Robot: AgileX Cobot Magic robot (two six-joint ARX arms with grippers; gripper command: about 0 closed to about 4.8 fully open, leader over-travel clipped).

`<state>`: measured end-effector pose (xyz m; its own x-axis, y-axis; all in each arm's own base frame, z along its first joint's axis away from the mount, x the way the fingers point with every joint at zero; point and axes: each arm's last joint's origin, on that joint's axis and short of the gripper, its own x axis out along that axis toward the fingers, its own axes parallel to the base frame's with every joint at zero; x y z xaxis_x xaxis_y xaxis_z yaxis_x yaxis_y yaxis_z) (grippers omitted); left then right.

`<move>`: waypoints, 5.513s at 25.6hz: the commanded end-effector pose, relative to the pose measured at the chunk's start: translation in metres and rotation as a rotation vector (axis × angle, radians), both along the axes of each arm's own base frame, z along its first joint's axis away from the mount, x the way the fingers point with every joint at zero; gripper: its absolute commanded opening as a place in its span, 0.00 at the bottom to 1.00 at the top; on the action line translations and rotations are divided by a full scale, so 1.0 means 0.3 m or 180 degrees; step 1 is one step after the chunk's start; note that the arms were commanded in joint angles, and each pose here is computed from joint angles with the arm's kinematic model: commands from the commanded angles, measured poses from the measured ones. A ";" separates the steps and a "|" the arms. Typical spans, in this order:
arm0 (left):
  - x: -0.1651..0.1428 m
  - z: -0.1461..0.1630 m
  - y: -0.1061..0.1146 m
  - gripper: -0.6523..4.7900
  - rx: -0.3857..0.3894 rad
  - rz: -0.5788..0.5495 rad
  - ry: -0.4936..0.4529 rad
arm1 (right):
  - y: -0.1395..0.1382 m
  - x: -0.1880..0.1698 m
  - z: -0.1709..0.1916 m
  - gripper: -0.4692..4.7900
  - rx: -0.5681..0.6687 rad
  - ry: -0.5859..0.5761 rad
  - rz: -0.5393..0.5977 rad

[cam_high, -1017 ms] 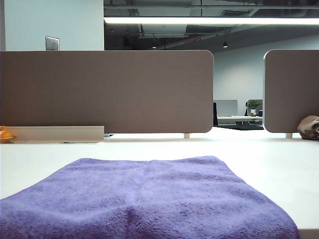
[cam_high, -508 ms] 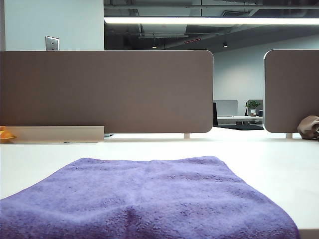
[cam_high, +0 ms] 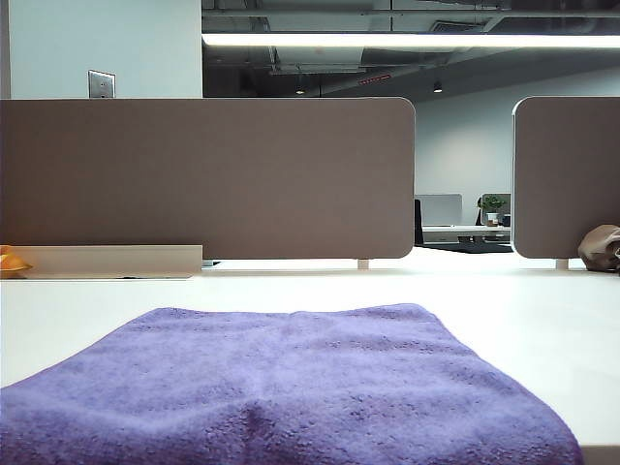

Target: Fold the bottom of the cloth upward, then fold it vertically to form a square shape.

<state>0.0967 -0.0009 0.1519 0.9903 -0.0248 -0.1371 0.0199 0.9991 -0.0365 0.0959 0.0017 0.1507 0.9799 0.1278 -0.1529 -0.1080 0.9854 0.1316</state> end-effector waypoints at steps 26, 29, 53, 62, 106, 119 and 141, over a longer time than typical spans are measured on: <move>-0.058 0.094 -0.061 0.11 -0.2306 -0.1771 0.0898 | 0.069 -0.074 0.162 0.09 0.2014 0.0664 0.2449; -0.064 0.068 -0.061 0.11 -0.2388 -0.1698 0.1168 | 0.063 -0.069 0.123 0.09 0.2210 0.0973 0.1996; -0.252 0.569 -0.043 0.11 -0.1868 -0.1754 -0.1144 | 0.058 -0.177 0.461 0.20 0.1592 -0.0965 0.2220; -0.425 0.871 -0.018 0.11 -0.0497 -0.0690 -0.1644 | 0.053 -0.291 0.724 0.20 0.1114 -0.1553 0.1865; 0.204 0.193 -0.224 0.29 -0.0868 -0.1361 0.3928 | 0.278 0.157 0.162 0.54 0.0260 0.3549 0.1942; 0.182 0.138 -0.213 0.37 -0.0850 -0.1210 0.4100 | 0.314 0.217 0.085 0.54 0.0383 0.3890 0.1977; 0.194 0.057 -0.219 0.40 -0.1045 -0.0929 0.4441 | 0.323 0.230 0.057 0.54 0.0451 0.4041 0.2002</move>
<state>0.1543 -0.0663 0.1712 0.0229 -0.4210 -0.9068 -0.0182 0.9067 -0.4214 0.1635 0.0976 0.1680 -0.0351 0.5630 -0.8257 -0.2517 0.7946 0.5525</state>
